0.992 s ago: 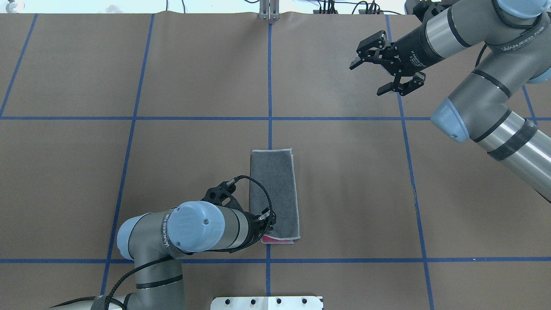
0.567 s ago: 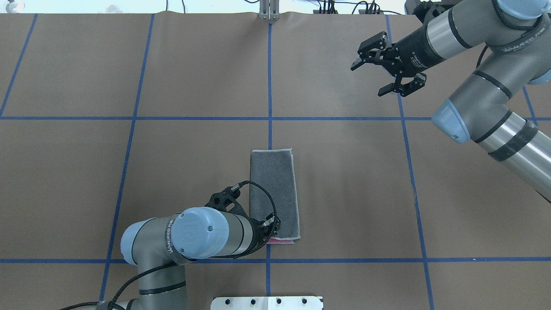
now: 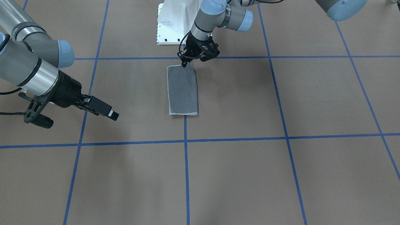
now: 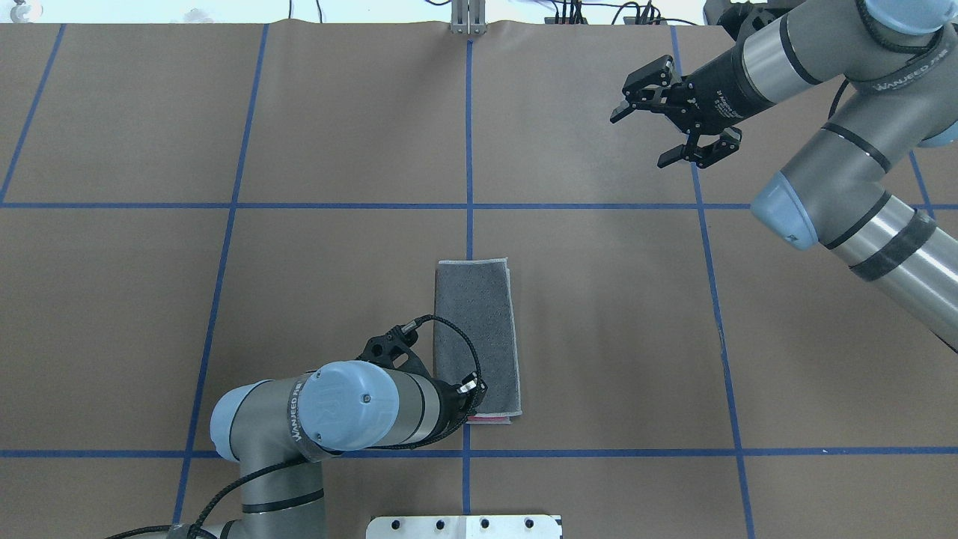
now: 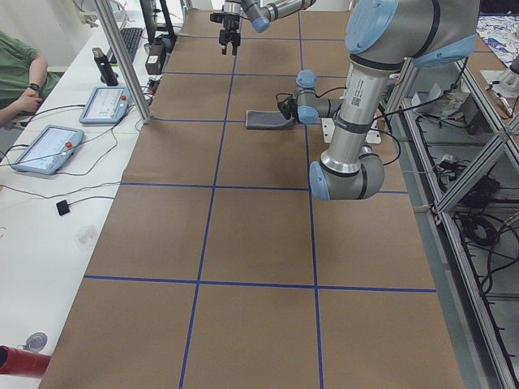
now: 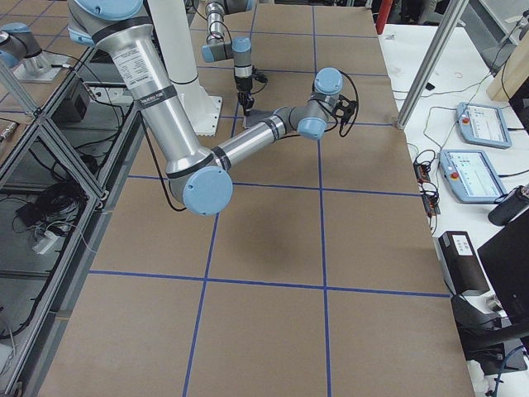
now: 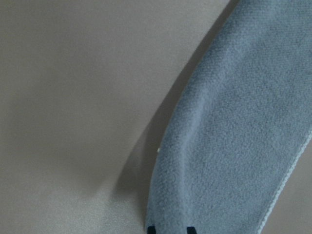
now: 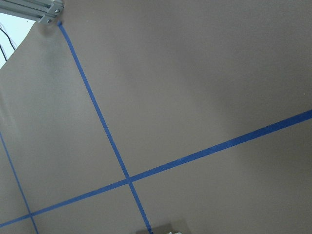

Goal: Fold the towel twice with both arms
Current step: 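Grasp the near end of the strip with the left gripper, then lift the strip end with the left gripper and fold it toward the far end, then open the left gripper and raise the left arm away from the towel, then lower the right gripper onto the folded towel and press it flat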

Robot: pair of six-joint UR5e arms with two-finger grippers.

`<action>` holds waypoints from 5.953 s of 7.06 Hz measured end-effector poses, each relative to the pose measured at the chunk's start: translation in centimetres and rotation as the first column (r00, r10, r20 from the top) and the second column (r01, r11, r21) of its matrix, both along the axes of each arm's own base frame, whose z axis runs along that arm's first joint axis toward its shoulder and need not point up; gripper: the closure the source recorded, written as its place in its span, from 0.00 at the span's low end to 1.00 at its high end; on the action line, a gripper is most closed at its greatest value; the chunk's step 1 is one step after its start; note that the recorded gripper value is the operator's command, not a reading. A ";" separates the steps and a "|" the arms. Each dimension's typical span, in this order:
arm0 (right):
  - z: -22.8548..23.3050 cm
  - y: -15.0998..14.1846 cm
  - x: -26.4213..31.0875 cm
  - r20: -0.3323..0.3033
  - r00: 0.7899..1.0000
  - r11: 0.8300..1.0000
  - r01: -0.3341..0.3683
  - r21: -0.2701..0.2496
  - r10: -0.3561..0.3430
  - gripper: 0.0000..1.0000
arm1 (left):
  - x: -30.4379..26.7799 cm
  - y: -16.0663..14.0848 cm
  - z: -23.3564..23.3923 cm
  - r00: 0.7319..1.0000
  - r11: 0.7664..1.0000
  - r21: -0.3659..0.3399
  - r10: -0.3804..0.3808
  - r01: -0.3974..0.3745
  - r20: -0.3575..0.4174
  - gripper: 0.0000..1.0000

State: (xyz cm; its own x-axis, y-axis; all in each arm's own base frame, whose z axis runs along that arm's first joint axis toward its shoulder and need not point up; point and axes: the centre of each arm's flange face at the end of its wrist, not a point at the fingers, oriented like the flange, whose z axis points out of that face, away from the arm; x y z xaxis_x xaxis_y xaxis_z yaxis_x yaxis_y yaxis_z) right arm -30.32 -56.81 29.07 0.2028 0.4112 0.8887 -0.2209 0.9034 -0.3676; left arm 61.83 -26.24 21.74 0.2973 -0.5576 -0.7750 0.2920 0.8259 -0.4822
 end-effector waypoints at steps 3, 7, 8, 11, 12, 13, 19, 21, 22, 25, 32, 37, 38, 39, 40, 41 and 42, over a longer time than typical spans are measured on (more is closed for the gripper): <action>0.8 0.1 0.1 -0.007 1.000 1.000 0.000 0.001 0.000 0.00 | -1.7 -0.6 -1.8 0.999 1.000 0.010 -0.009 0.010 -0.040 1.00; 1.3 0.2 0.2 -0.012 1.000 1.000 0.000 0.002 0.000 0.00 | -3.8 -5.8 -2.0 0.994 0.995 0.019 -0.094 0.095 -0.047 1.00; 1.3 0.2 0.2 -0.012 1.000 1.000 -0.001 0.003 0.001 0.00 | -4.0 -7.3 -2.0 0.992 0.993 0.018 -0.117 0.118 -0.052 1.00; 1.6 0.1 0.1 -0.020 1.000 1.000 0.006 0.027 -0.005 0.00 | -2.3 -11.7 -1.8 0.980 0.985 0.023 -0.170 0.173 -0.099 1.00; 1.7 0.0 0.1 -0.022 1.000 1.000 0.006 0.029 -0.006 0.00 | -2.6 -13.0 -1.8 0.976 0.981 0.024 -0.187 0.191 -0.107 1.00; 1.8 0.0 0.0 -0.024 1.000 1.000 0.006 0.029 -0.005 0.00 | -3.1 -14.0 -1.7 0.973 0.978 0.025 -0.202 0.206 -0.115 1.00; 2.1 -0.2 -0.1 -0.032 0.999 0.999 0.007 0.039 -0.006 0.00 | -1.8 -16.4 -0.7 0.962 0.973 0.031 -0.223 0.231 -0.159 1.00; 2.3 -0.2 -0.1 -0.033 0.999 0.999 0.008 0.036 -0.007 0.00 | -1.6 -17.0 0.0 0.962 0.972 0.030 -0.228 0.235 -0.149 1.00; 2.4 -0.3 -0.2 -0.034 0.999 0.999 0.008 0.035 -0.007 0.00 | -1.5 -17.2 0.2 0.962 0.971 0.029 -0.232 0.238 -0.143 1.00; 2.6 -0.4 -0.2 -0.036 0.999 0.999 0.008 0.033 -0.007 0.00 | -1.4 -18.1 0.1 0.960 0.968 0.028 -0.242 0.248 -0.139 0.97; 2.9 -0.1 -0.8 -0.043 0.999 0.998 0.029 0.058 -0.027 0.00 | -3.5 -22.5 -0.8 0.945 0.953 0.024 -0.296 0.302 -0.139 0.00; -0.8 5.4 -9.5 -0.031 0.996 0.979 0.087 0.183 -0.083 0.01 | -13.8 -31.5 0.5 0.954 0.962 0.026 -0.267 0.273 -0.134 0.00; -0.9 7.4 -12.4 -0.034 0.996 0.960 0.088 0.266 -0.082 0.01 | -15.6 -32.6 1.0 0.958 0.965 0.033 -0.254 0.260 -0.130 0.00; -1.0 9.3 -15.0 -0.046 0.995 0.928 0.095 0.361 -0.084 0.01 | -17.0 -33.4 1.4 0.961 0.967 0.032 -0.246 0.252 -0.129 0.00; -1.0 10.8 -16.9 -0.061 0.994 0.897 0.107 0.429 -0.090 0.03 | -18.0 -34.1 1.6 0.962 0.968 0.030 -0.242 0.247 -0.129 0.00; -0.6 11.7 -18.4 -0.083 0.993 0.877 0.110 0.468 -0.080 0.06 | -18.8 -34.5 1.8 0.963 0.969 0.037 -0.237 0.243 -0.128 0.00; 0.3 12.1 -19.7 -0.120 0.991 0.849 0.119 0.515 -0.066 0.11 | -19.1 -34.9 2.2 0.965 0.970 0.050 -0.232 0.239 -0.120 0.00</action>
